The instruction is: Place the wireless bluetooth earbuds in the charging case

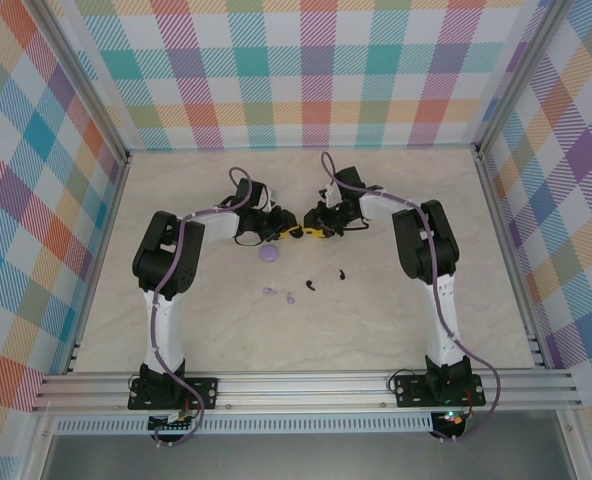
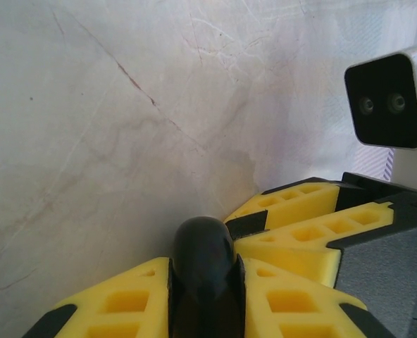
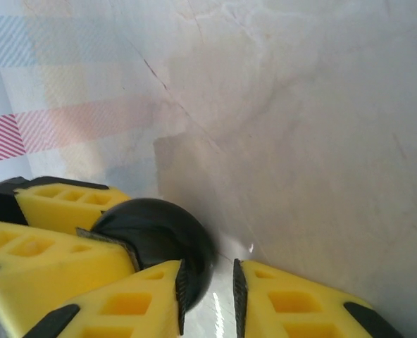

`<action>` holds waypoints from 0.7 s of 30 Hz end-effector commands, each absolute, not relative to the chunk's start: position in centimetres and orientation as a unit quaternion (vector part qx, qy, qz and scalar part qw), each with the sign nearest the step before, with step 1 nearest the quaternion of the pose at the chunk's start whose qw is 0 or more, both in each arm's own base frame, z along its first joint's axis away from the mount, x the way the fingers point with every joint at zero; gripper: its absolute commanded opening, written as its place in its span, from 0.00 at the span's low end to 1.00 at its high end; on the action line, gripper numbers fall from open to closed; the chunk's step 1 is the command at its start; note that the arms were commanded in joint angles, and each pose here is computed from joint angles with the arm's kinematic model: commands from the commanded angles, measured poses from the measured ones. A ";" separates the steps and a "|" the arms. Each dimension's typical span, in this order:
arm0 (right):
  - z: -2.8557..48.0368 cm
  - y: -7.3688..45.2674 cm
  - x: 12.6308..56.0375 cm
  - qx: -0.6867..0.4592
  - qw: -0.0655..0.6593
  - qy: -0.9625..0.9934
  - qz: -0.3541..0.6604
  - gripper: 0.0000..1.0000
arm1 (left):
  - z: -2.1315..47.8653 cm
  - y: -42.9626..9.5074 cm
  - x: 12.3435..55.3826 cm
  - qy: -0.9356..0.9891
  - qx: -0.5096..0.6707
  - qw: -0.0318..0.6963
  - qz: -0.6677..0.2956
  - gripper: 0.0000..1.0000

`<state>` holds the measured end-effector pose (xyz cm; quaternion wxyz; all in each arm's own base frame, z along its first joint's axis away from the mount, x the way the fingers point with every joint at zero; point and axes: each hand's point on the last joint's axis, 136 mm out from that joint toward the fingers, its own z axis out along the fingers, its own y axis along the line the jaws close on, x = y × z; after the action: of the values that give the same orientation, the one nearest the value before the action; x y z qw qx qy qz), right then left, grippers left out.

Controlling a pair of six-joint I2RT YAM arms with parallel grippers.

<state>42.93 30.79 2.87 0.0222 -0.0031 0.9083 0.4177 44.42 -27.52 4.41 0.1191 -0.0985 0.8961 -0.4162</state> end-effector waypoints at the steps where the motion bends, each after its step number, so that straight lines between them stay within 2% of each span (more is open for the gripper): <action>1: 4.4 29.9 42.4 0.000 0.037 0.909 0.415 0.30 | 5.7 -27.8 44.1 0.896 -0.081 0.135 -0.414 0.20; 9: 8.4 27.1 42.2 -0.018 0.098 0.895 0.434 0.37 | 9.1 -28.0 44.4 0.882 -0.047 0.169 -0.437 0.20; 17: 13.8 23.7 41.4 -0.053 0.178 0.856 0.483 0.46 | 15.4 -29.4 43.9 0.840 0.033 0.211 -0.498 0.20; 21: 17.6 23.0 40.1 -0.093 0.212 0.829 0.508 0.48 | 19.5 -30.0 42.5 0.811 0.086 0.232 -0.530 0.18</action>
<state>41.16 22.31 13.96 0.1740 -0.0264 0.8637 0.4722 43.80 -29.10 14.59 0.1977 0.0160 0.8488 -0.4900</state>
